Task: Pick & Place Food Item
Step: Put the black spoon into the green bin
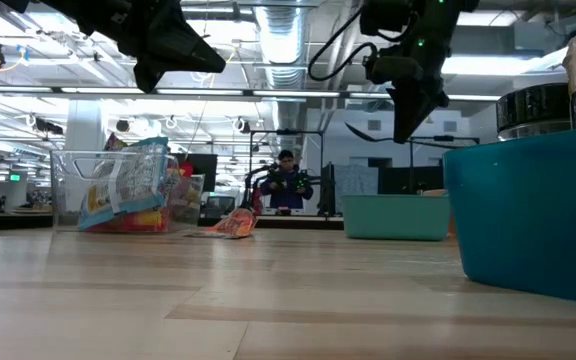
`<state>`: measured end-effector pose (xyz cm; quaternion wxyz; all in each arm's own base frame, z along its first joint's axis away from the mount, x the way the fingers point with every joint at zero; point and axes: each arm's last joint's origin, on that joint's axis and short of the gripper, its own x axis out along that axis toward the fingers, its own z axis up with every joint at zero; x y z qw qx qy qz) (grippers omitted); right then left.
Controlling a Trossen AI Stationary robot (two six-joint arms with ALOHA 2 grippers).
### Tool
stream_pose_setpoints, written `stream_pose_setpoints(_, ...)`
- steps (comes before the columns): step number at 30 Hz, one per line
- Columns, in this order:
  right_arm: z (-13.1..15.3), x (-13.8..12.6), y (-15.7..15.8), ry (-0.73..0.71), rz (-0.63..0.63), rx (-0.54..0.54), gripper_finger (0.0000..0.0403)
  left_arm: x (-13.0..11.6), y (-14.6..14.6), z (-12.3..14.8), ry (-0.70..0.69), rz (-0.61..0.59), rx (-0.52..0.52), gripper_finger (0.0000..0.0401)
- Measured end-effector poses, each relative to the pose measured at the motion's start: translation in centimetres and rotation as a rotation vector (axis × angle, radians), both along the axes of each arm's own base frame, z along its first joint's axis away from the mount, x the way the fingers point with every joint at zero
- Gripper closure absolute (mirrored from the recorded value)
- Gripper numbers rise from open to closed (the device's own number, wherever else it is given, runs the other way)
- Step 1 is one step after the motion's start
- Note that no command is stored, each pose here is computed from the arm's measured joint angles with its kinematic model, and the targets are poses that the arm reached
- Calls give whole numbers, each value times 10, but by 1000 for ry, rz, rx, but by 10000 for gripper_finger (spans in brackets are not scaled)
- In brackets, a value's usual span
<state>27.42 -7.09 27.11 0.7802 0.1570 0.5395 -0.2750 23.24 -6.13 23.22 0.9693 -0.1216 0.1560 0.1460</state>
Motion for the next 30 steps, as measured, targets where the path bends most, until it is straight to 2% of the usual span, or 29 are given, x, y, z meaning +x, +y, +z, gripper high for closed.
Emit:
stream_pose_setpoints(10, 0, -2, -9, -9, 6, 42, 392, 1, 3, 0, -1, 15, 0, 400)
stream_pose_setpoints(13, -8, 6, -8, -6, 17, 52, 392, 1, 3, 0, -5, 15, -2, 400)
stream_pose_setpoints(20, -48, 23, -12, 152, 68, 108, 392, 2, 3, 2, -19, 14, -6, 400)
stream_pose_setpoints(30, -60, 41, -38, 293, 42, 155, 392, 2, 3, 2, -21, 15, -7, 400)
